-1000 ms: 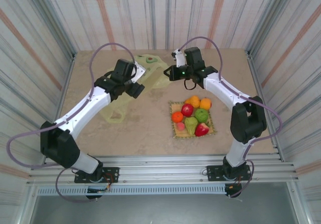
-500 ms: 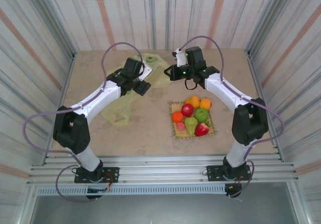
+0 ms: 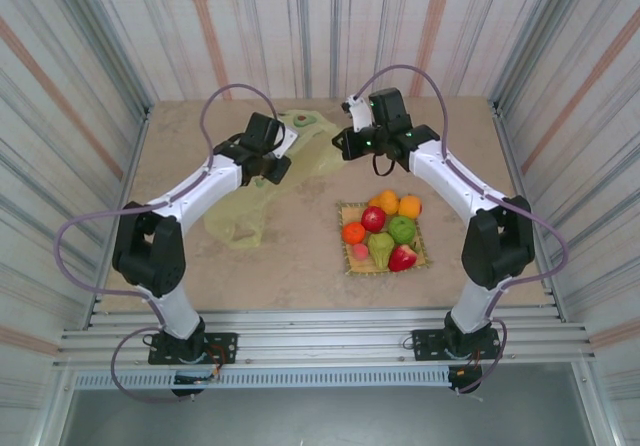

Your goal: Place the fruits into the plastic bag

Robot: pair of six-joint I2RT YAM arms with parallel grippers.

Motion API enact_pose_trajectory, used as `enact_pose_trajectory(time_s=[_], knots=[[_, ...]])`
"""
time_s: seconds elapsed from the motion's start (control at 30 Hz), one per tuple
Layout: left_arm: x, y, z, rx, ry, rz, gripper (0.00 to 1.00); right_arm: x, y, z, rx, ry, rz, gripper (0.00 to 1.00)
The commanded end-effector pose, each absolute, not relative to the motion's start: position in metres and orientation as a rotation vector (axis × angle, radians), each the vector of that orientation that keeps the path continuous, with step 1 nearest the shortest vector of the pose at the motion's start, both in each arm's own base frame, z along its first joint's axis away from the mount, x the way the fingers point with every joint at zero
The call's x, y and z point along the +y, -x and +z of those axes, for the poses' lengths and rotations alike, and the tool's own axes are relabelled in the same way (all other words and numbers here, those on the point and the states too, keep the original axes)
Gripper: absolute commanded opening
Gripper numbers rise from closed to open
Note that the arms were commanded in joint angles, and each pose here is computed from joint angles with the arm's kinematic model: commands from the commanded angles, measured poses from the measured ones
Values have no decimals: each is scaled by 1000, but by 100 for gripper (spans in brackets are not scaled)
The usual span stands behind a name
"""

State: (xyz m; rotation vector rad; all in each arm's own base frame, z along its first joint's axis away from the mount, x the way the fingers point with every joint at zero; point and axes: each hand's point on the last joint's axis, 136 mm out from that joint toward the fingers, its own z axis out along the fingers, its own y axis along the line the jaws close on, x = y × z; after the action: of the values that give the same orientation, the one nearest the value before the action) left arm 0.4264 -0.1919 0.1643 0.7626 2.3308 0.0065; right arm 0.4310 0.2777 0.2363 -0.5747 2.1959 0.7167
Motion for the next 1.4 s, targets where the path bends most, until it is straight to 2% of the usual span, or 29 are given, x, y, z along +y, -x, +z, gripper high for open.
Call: enact_pose_trajectory(time_s=[0.0,0.03,0.13,0.23,0.27,0.3,0.37,0.43,0.47,0.67,0.83,0.93,1.13,1.27,1.37], knots=[[-196,-412,211,2326,-642,-204,4,272,-455,234,2218,536,514,4],[-193,-409,216,2341,-597,-241,1,271,-462,233,2227,518,469,7],[-181,-400,232,2381,-393,-461,0,266,-479,238,2253,433,344,22],[-176,-392,241,2410,-166,-770,0,267,-480,251,2244,393,357,45],[-174,-390,242,2419,-105,-839,0,271,-475,257,2228,402,394,52],[-174,-388,242,2427,-71,-875,0,275,-469,264,2208,415,443,65],[-176,-384,243,2430,-61,-879,0,286,-452,276,2166,447,555,83],[-177,-381,244,2417,-39,-873,0,295,-432,288,2121,470,653,97],[-178,-380,245,2401,-31,-882,0,297,-421,290,2112,477,683,99],[-176,-375,251,2360,53,-909,0,294,-364,263,2130,409,753,99],[-180,-371,255,2351,74,-947,0,280,-341,226,2181,295,747,99],[-183,-371,260,2343,64,-974,0,289,-327,211,2185,346,741,100],[-179,-374,270,2318,54,-956,0,308,-287,195,2143,603,683,88],[-178,-376,271,2317,75,-953,0,296,-274,178,2188,587,669,73],[-180,-376,274,2300,94,-983,0,298,-269,163,2240,555,704,68]])
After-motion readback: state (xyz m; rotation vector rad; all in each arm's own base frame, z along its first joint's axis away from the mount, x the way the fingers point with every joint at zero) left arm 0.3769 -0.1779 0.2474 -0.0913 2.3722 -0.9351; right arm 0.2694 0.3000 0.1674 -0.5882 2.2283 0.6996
